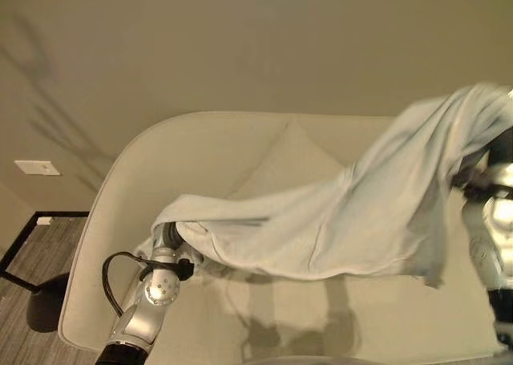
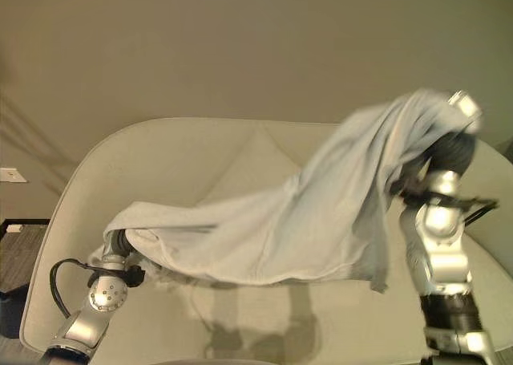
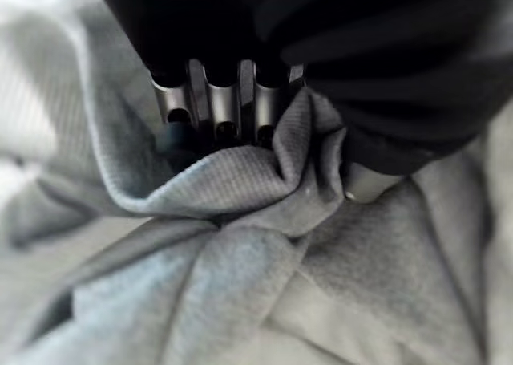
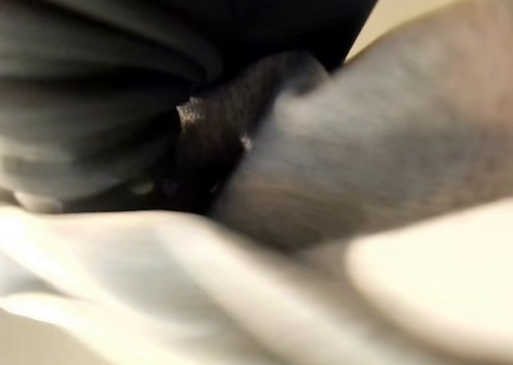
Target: Hang the clothes on the sofa on the clothes rack.
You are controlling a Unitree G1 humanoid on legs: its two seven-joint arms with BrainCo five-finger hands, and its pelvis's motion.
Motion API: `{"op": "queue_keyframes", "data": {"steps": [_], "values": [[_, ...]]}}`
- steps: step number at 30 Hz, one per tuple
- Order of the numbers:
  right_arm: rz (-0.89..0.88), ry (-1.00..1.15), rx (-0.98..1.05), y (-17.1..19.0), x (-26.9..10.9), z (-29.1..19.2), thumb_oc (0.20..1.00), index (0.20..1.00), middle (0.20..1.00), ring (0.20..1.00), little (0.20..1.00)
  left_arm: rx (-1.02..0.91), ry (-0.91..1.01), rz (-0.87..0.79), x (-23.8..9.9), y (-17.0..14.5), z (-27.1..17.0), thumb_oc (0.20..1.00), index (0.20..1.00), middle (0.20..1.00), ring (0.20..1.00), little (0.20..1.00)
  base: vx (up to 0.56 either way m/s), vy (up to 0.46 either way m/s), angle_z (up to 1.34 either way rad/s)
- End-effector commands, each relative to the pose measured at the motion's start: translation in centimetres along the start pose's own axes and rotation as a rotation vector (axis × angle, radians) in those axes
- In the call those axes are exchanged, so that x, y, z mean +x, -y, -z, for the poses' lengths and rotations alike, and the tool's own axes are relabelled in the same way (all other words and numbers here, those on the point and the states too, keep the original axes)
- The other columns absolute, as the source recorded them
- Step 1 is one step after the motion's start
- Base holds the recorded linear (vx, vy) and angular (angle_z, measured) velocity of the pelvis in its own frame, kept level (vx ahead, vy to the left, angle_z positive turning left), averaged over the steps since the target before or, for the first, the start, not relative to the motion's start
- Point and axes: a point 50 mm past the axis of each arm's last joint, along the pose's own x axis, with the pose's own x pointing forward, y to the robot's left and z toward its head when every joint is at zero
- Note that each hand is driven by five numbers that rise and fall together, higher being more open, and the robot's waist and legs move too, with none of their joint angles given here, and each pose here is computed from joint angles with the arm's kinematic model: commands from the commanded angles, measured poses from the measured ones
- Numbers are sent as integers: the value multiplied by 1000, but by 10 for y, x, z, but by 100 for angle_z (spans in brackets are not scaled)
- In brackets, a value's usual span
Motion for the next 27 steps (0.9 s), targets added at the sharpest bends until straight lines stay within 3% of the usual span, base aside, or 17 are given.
{"op": "queue_keyframes", "data": {"steps": [1,5,11,17,27], "values": [[-160,94,29,-17,-1,-16,200,200,200,200,200,39,123,30,6,-11,-14,200,200,200,200,200,-130,-31,12],[-219,-97,152,-31,-37,20,200,200,200,200,200,69,140,136,-1,2,-12,200,200,200,200,200,-144,-39,3],[-219,-187,254,-41,-56,34,200,200,200,200,200,44,137,252,-14,14,-10,200,200,200,200,200,-116,-118,-11],[-209,-230,202,-48,-57,47,200,200,200,200,200,-163,172,379,-17,43,-32,200,200,200,200,200,-266,-4,-4],[-323,-233,110,-60,-49,49,200,200,200,200,200,-242,296,457,-6,61,-65,200,200,200,200,200,-114,202,46]]}}
